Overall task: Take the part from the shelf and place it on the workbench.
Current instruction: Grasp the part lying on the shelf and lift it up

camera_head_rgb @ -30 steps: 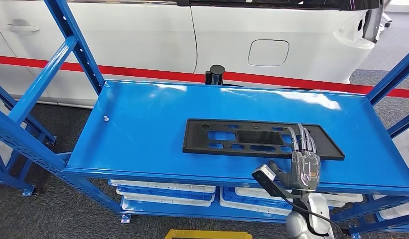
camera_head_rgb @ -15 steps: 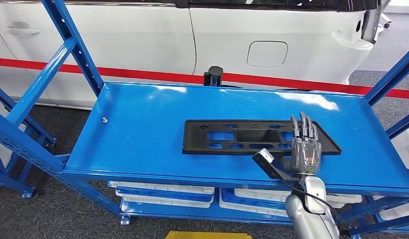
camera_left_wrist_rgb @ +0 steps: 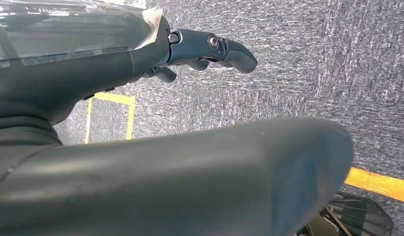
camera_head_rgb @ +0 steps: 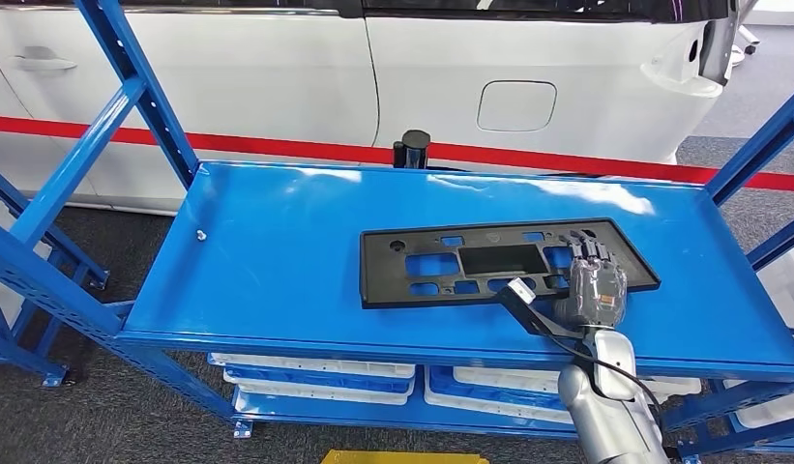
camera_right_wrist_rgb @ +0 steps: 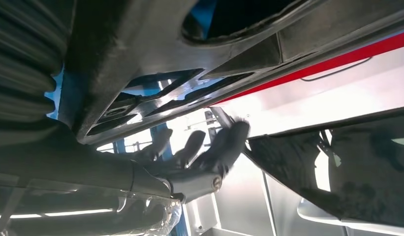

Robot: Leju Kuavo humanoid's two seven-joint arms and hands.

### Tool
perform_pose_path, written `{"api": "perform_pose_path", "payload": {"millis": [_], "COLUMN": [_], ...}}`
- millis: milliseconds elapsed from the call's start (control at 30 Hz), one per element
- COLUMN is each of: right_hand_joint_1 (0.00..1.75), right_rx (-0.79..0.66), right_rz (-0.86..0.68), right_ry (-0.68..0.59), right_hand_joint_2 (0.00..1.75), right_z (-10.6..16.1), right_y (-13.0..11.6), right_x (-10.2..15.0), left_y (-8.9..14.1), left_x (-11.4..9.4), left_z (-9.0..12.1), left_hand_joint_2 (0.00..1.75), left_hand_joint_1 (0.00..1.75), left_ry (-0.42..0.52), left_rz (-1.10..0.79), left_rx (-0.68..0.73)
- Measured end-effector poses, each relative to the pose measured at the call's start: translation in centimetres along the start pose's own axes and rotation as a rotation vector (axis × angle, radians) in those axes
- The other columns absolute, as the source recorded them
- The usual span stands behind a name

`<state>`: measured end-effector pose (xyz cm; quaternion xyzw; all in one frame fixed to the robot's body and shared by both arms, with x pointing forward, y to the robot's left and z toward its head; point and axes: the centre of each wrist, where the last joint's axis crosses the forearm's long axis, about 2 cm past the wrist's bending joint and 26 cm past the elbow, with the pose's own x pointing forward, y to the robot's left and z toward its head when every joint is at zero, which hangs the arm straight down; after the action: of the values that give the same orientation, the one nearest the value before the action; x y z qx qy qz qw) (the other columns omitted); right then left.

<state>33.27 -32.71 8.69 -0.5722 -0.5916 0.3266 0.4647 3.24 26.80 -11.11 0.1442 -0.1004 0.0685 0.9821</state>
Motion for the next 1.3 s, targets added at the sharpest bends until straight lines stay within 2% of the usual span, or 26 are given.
{"api": "perform_pose_path", "payload": {"millis": [33,167,467,867,1300], "right_hand_joint_1": [1.66,1.67,1.75,1.75,1.75], "right_rx": [0.000,0.003,0.004,0.002,-0.171], "right_rz": [0.000,0.001,0.005,-0.011,-0.424], "right_ry": [0.001,0.008,0.015,0.000,-0.062], "right_hand_joint_2": [1.75,1.75,1.75,1.75,1.75], "right_z": [-0.1,-0.1,0.0,0.0,2.1], "right_y": [0.1,0.2,0.3,0.2,-1.0], "right_x": [0.0,-0.2,-0.3,-0.2,1.1], "left_y": [0.0,0.0,0.0,-0.1,-0.1], "left_x": [0.0,0.1,0.2,0.2,0.2], "left_z": [0.0,0.0,0.0,0.0,0.0], "left_hand_joint_2": [0.00,1.75,1.75,1.75,1.75], "left_hand_joint_1": [0.00,0.00,0.00,0.00,0.00], "left_ry": [-0.002,-0.017,-0.041,-0.052,-0.012], "left_rz": [-0.001,-0.006,-0.014,-0.013,-0.009], "left_rx": [0.000,-0.001,-0.006,-0.008,-0.003]}}
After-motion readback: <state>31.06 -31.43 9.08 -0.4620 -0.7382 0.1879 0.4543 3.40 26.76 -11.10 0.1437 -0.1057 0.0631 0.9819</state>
